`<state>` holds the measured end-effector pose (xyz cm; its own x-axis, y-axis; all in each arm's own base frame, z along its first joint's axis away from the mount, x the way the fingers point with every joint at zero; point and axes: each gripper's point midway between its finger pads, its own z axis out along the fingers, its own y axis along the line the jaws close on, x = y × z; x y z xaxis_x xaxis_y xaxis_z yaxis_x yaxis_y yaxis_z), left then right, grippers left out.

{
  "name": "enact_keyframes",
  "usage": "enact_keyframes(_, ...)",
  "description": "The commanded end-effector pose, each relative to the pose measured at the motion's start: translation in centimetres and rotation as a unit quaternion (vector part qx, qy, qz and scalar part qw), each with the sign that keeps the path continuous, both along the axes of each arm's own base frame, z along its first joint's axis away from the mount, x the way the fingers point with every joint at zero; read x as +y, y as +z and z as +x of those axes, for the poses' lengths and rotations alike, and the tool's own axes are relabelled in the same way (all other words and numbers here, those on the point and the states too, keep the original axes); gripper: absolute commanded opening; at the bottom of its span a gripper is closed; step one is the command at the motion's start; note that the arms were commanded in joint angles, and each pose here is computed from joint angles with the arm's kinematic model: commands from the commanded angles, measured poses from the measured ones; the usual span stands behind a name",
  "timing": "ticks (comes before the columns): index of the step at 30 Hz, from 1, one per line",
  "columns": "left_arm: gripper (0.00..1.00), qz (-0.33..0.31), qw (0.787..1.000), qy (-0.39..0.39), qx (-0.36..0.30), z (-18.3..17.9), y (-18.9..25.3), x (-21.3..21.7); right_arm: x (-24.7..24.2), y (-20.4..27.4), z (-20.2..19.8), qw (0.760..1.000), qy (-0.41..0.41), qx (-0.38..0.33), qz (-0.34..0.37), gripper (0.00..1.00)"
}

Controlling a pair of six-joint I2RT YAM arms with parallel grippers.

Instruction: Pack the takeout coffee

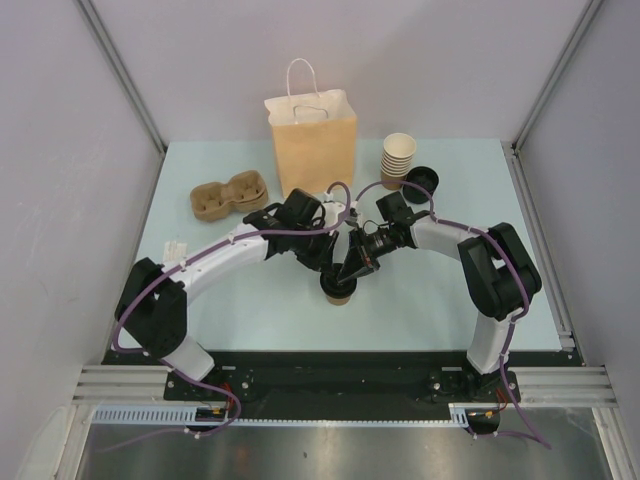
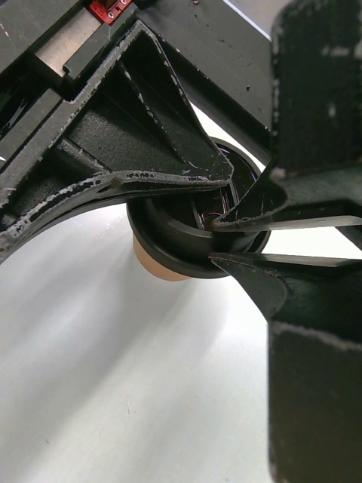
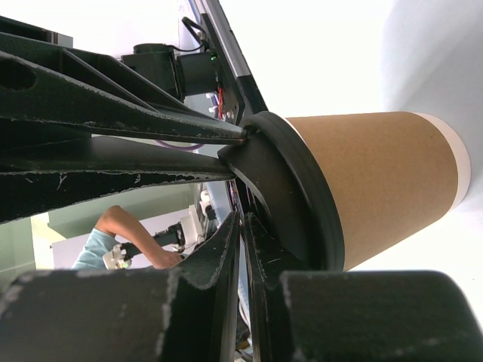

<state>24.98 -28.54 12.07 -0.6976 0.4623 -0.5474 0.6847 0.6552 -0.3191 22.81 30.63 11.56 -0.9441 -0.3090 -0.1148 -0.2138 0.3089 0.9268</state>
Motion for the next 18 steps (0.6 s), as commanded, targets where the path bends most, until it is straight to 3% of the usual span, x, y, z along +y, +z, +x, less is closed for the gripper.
enact_keyframes(1,0.19,-0.022,0.999,-0.013,-0.046,0.7,3.0,-1.0,-1.1,-5.4,0.6,0.995,-0.022,-0.019,-0.095,0.12)
enact_keyframes(18,0.2,-0.019,0.998,-0.005,-0.065,1.0,3.9,-0.6,-1.1,-5.5,0.6,0.995,-0.021,-0.019,-0.094,0.12)
